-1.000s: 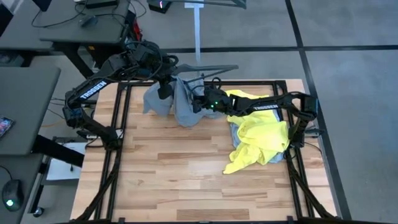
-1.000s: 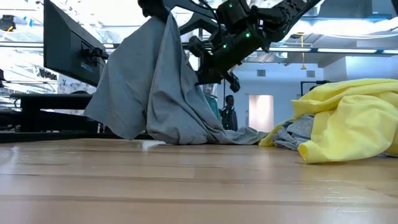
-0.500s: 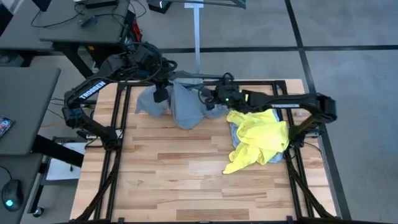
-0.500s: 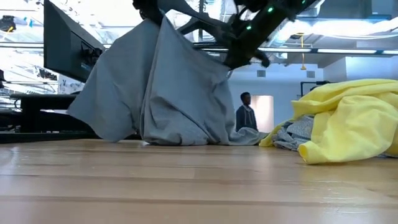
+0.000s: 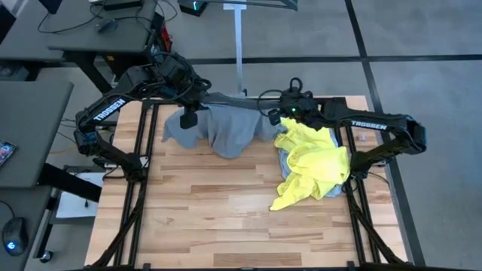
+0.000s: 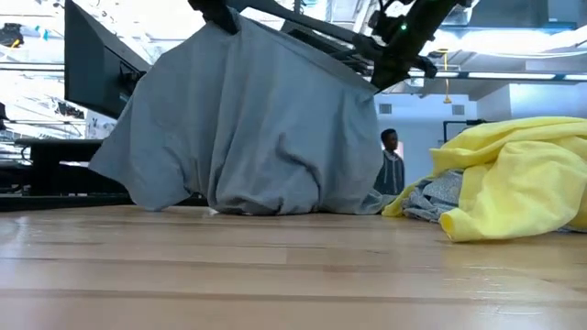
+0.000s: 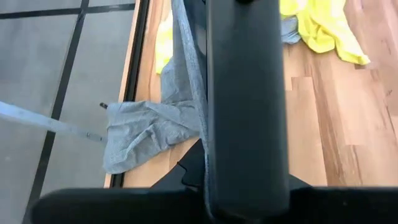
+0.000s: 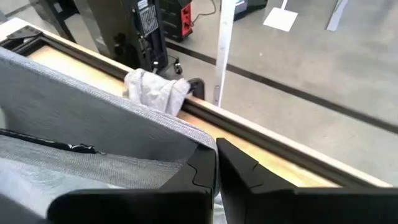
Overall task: Hang clothes
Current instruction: Hang the gray shirt on the black hanger
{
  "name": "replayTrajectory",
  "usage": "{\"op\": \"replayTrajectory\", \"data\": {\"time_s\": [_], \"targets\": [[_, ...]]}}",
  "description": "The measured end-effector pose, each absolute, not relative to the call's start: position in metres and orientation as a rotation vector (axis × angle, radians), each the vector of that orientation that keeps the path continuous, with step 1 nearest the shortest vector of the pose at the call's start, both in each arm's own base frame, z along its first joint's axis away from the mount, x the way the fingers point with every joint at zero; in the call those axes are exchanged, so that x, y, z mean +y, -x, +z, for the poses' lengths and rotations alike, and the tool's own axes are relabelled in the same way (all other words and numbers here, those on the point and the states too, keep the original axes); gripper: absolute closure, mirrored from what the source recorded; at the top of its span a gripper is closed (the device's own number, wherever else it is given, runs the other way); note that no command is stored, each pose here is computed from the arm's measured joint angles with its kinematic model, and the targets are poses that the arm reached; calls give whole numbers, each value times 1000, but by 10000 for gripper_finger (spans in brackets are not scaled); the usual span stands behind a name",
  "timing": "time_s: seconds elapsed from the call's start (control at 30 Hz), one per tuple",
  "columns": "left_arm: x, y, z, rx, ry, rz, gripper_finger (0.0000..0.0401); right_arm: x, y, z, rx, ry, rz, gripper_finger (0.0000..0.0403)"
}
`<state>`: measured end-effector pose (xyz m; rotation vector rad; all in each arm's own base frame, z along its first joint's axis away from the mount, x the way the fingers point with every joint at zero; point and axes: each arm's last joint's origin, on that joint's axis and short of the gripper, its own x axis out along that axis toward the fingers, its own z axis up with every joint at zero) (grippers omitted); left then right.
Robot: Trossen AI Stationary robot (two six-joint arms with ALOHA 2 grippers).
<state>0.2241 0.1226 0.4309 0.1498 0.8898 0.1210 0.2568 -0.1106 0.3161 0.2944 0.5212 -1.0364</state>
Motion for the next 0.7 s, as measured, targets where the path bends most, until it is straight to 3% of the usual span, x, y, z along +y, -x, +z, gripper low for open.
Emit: {"op": "replayTrajectory", "data": {"time_s": [0.27,0.7], "targets": [[123,-218,424,1014,-131,175,373,-108,-238,333,501,-275,-1014,403],[130,-222,428,961,-139,316,373,-96,-229,343,485,-302,-914,403]]}}
